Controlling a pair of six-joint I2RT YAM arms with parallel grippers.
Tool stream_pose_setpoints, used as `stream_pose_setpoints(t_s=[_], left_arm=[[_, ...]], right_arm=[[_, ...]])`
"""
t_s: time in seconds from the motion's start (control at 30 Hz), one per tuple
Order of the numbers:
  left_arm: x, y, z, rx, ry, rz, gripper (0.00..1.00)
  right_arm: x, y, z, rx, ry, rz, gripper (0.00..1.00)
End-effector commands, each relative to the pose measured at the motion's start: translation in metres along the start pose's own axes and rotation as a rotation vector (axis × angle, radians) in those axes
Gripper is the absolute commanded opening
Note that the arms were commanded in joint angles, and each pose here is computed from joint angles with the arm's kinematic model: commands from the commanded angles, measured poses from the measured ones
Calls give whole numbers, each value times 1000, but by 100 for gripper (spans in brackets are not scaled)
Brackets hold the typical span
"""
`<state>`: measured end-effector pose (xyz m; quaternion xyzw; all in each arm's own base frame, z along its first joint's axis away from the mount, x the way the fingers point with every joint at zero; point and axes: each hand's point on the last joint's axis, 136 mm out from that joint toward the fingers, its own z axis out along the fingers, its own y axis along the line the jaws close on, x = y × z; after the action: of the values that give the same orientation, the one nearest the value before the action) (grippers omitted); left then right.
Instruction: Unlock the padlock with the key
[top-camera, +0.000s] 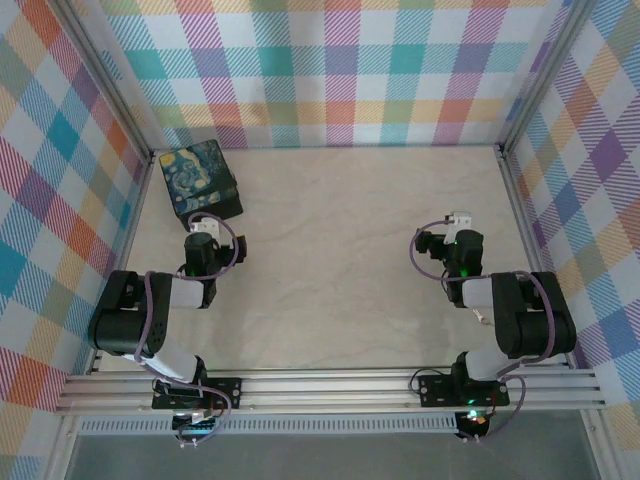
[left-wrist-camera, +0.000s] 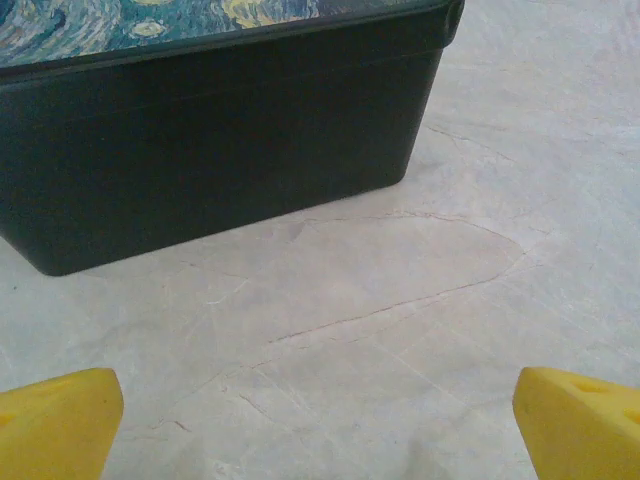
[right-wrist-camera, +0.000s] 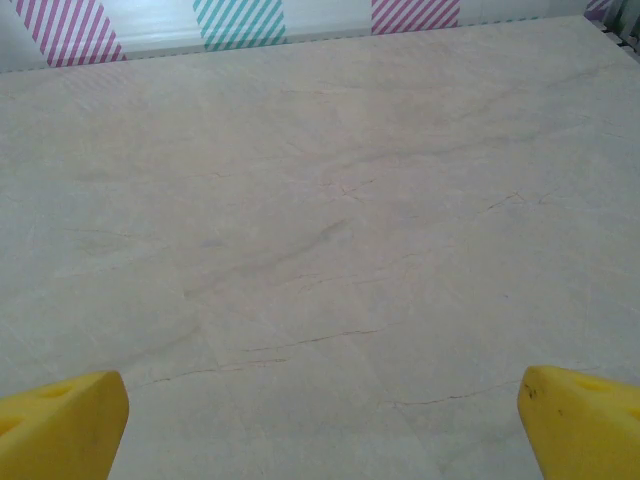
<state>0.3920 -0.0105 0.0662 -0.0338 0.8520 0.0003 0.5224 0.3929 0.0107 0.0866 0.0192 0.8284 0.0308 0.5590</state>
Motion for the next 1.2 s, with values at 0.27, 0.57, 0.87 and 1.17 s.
stream_pose_setpoints(t_s=[0.27, 0.57, 0.87, 1.17], left_arm=[[-14, -2, 0, 6, -49, -7, 100], [-14, -2, 0, 6, -50, -9, 100], [-14, -2, 0, 6, -48, -11, 100], [-19, 0, -1, -4, -36, -16, 100]], right_arm=[[-8, -2, 1, 6, -24, 0, 100], [-7, -2, 1, 5, -23, -2, 100], [-8, -2, 1, 5, -25, -1, 100], [-10, 13, 3, -80, 4, -33, 100]])
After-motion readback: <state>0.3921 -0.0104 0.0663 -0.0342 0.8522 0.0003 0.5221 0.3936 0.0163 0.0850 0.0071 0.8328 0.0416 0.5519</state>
